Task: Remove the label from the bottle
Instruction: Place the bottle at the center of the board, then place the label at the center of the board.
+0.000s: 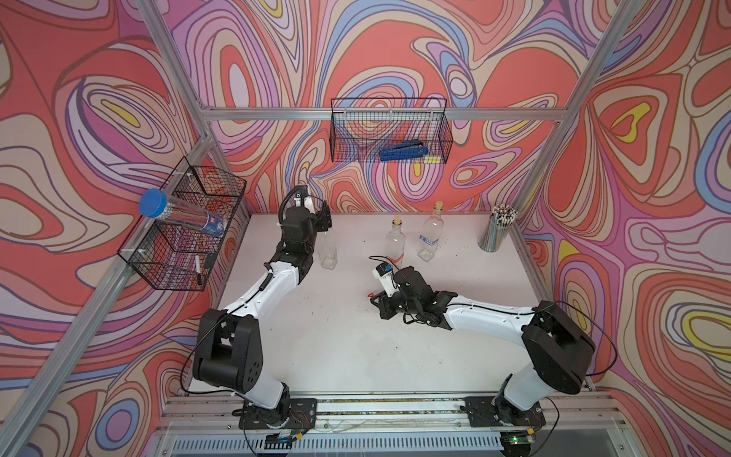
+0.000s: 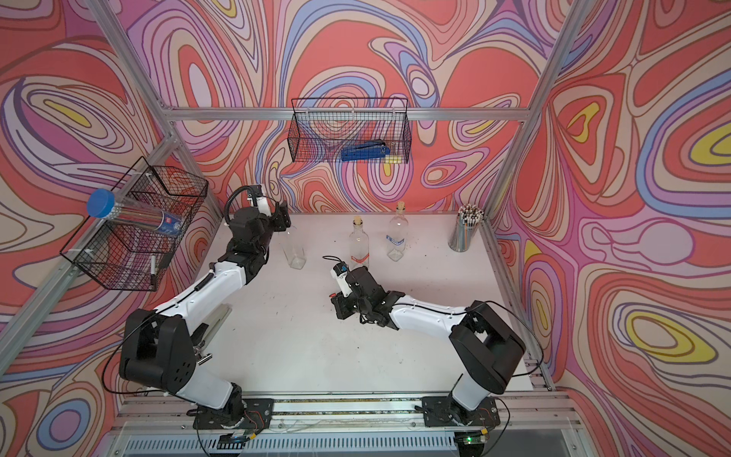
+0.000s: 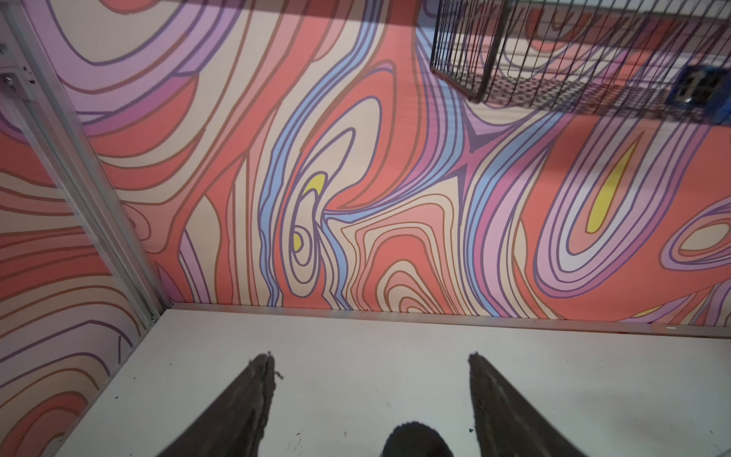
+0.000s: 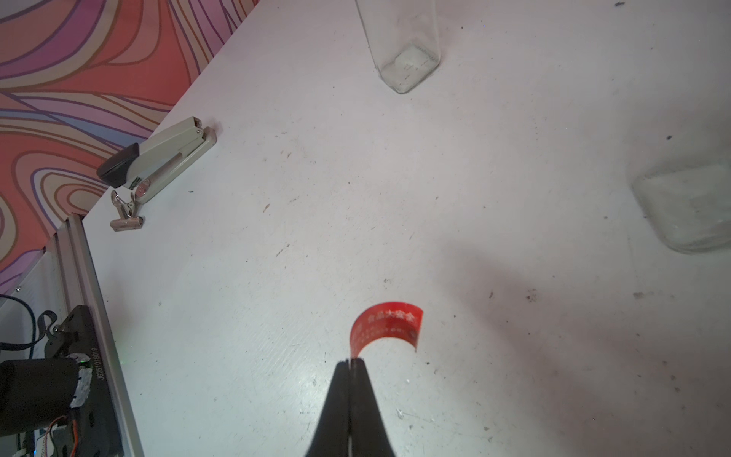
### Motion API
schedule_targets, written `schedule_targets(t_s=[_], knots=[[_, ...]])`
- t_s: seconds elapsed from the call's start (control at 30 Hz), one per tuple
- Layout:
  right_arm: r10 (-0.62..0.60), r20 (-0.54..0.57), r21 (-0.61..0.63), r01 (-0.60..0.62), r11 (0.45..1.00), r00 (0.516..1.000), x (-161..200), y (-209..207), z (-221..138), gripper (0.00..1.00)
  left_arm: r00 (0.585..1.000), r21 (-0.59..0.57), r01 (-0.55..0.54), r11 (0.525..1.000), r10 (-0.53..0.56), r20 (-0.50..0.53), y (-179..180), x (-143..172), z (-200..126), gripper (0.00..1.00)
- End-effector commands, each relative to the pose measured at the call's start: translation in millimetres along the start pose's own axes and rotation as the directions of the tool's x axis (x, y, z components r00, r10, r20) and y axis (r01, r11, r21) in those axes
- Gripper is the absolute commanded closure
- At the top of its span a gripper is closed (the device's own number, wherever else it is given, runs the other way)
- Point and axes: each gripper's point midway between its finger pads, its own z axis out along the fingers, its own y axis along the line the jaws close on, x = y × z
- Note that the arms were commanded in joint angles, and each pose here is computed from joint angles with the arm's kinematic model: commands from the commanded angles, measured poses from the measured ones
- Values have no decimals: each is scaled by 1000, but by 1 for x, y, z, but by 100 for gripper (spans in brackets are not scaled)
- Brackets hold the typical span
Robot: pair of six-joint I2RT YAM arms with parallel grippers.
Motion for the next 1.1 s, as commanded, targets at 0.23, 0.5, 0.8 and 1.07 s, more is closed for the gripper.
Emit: schedule_targets(t_s=[0.23,0.5,0.8,1.07], knots=[[10,54,-25,-9,1000,998,-9,5,-17,100,993,25,88,996,-86,-75,6,-22,-77,23],[18,56,-31,-16,999,998,-6,6,-23,96,985,111,113,987,-96,-146,-16,-16,-121,23],[45,66,-22,-44,999,997,-8,6,-30,76,948,238,191,952,-117,-295,-58,33,-151,24],[78,60,-9,-77,997,995,-6,3,-27,48,909,298,242,923,-109,-402,-89,82,-176,25]])
